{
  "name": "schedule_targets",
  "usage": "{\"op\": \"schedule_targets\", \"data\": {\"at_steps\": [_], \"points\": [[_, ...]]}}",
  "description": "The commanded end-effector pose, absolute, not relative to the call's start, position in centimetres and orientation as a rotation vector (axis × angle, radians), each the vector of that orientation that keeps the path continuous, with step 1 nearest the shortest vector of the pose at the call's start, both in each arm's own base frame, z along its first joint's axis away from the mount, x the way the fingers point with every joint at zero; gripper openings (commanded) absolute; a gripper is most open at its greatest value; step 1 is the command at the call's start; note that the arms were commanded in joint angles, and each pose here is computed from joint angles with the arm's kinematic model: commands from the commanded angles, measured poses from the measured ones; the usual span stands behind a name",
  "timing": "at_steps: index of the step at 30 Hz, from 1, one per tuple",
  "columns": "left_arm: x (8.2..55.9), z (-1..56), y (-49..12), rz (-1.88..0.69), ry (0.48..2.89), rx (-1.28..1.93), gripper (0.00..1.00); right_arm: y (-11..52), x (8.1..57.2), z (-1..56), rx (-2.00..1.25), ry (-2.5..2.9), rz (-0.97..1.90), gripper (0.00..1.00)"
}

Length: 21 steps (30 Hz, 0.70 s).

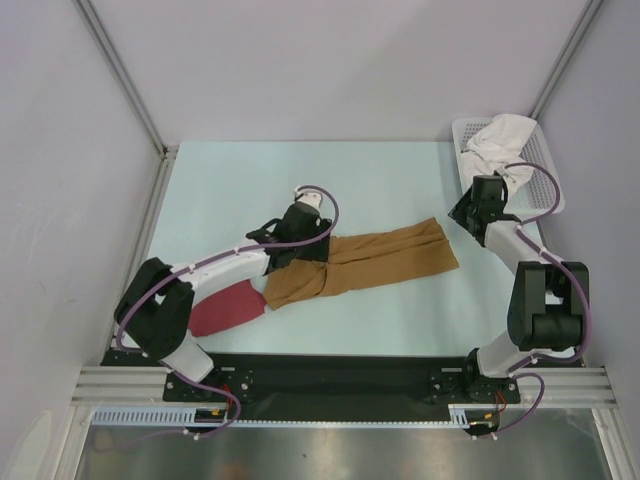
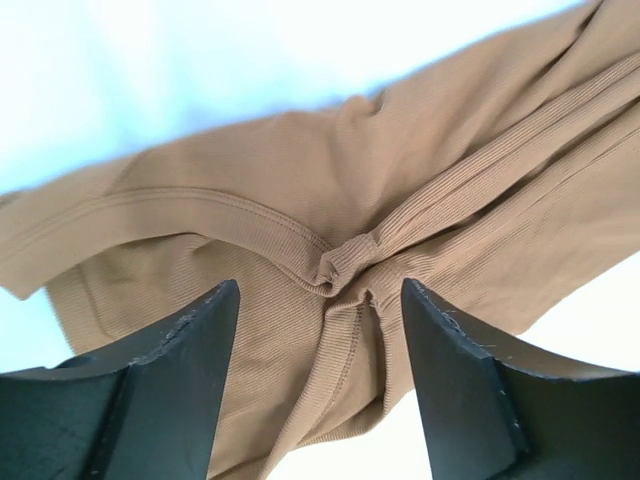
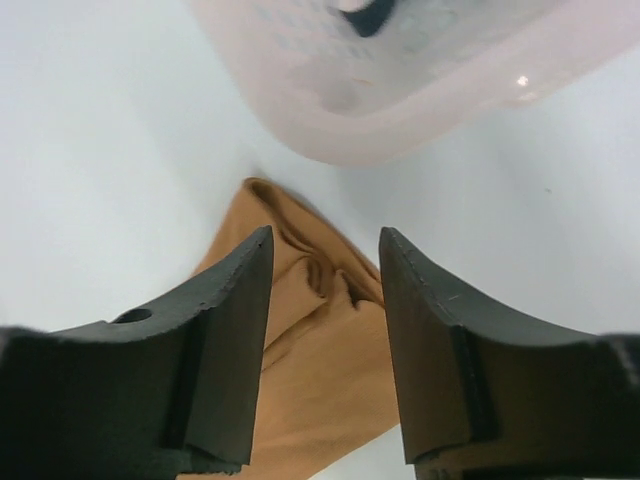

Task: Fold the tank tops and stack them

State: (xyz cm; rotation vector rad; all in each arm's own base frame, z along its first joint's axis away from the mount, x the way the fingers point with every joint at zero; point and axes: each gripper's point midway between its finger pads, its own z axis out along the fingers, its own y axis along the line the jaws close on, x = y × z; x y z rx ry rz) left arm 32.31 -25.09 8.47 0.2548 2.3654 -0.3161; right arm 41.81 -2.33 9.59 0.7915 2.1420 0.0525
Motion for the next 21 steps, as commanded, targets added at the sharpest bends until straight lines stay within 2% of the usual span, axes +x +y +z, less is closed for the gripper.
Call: {"op": "schedule_targets", "data": {"at_steps": [1,8,15,17,19,20,21], "points": [[33.1,12.5,-24.9,-0.324,2.275,0.220,0.73,-0.3,43.5,12.2,0.649,2.090,0.185,0.52],[33.9,12.4,-23.2,-0.214,2.302,0.174,0.76,2.8,45.1,9.0,0.521,2.255,0.150,0.57],[35.0,11.4,-19.6,-0.170,2.358,0.047,0.76,3.6,46.0,4.6,0.490,2.378,0.069,0.54],[34.9,11.5,-18.6,-0.158,2.363,0.004,0.78,3.3,46.1,3.6,0.499,2.412,0.023,0.53],[34.9,11.5,-17.7,-0.149,2.361,-0.039,0.81,2.6,46.0,3.0,0.519,2.426,-0.037,0.47],[34.9,11.5,-17.1,-0.144,2.360,-0.061,0.82,2.4,46.3,2.9,0.523,2.427,-0.057,0.34],[34.8,11.6,-16.9,-0.145,2.355,-0.072,0.82,2.2,46.4,2.9,0.527,2.426,-0.073,0.28]]}}
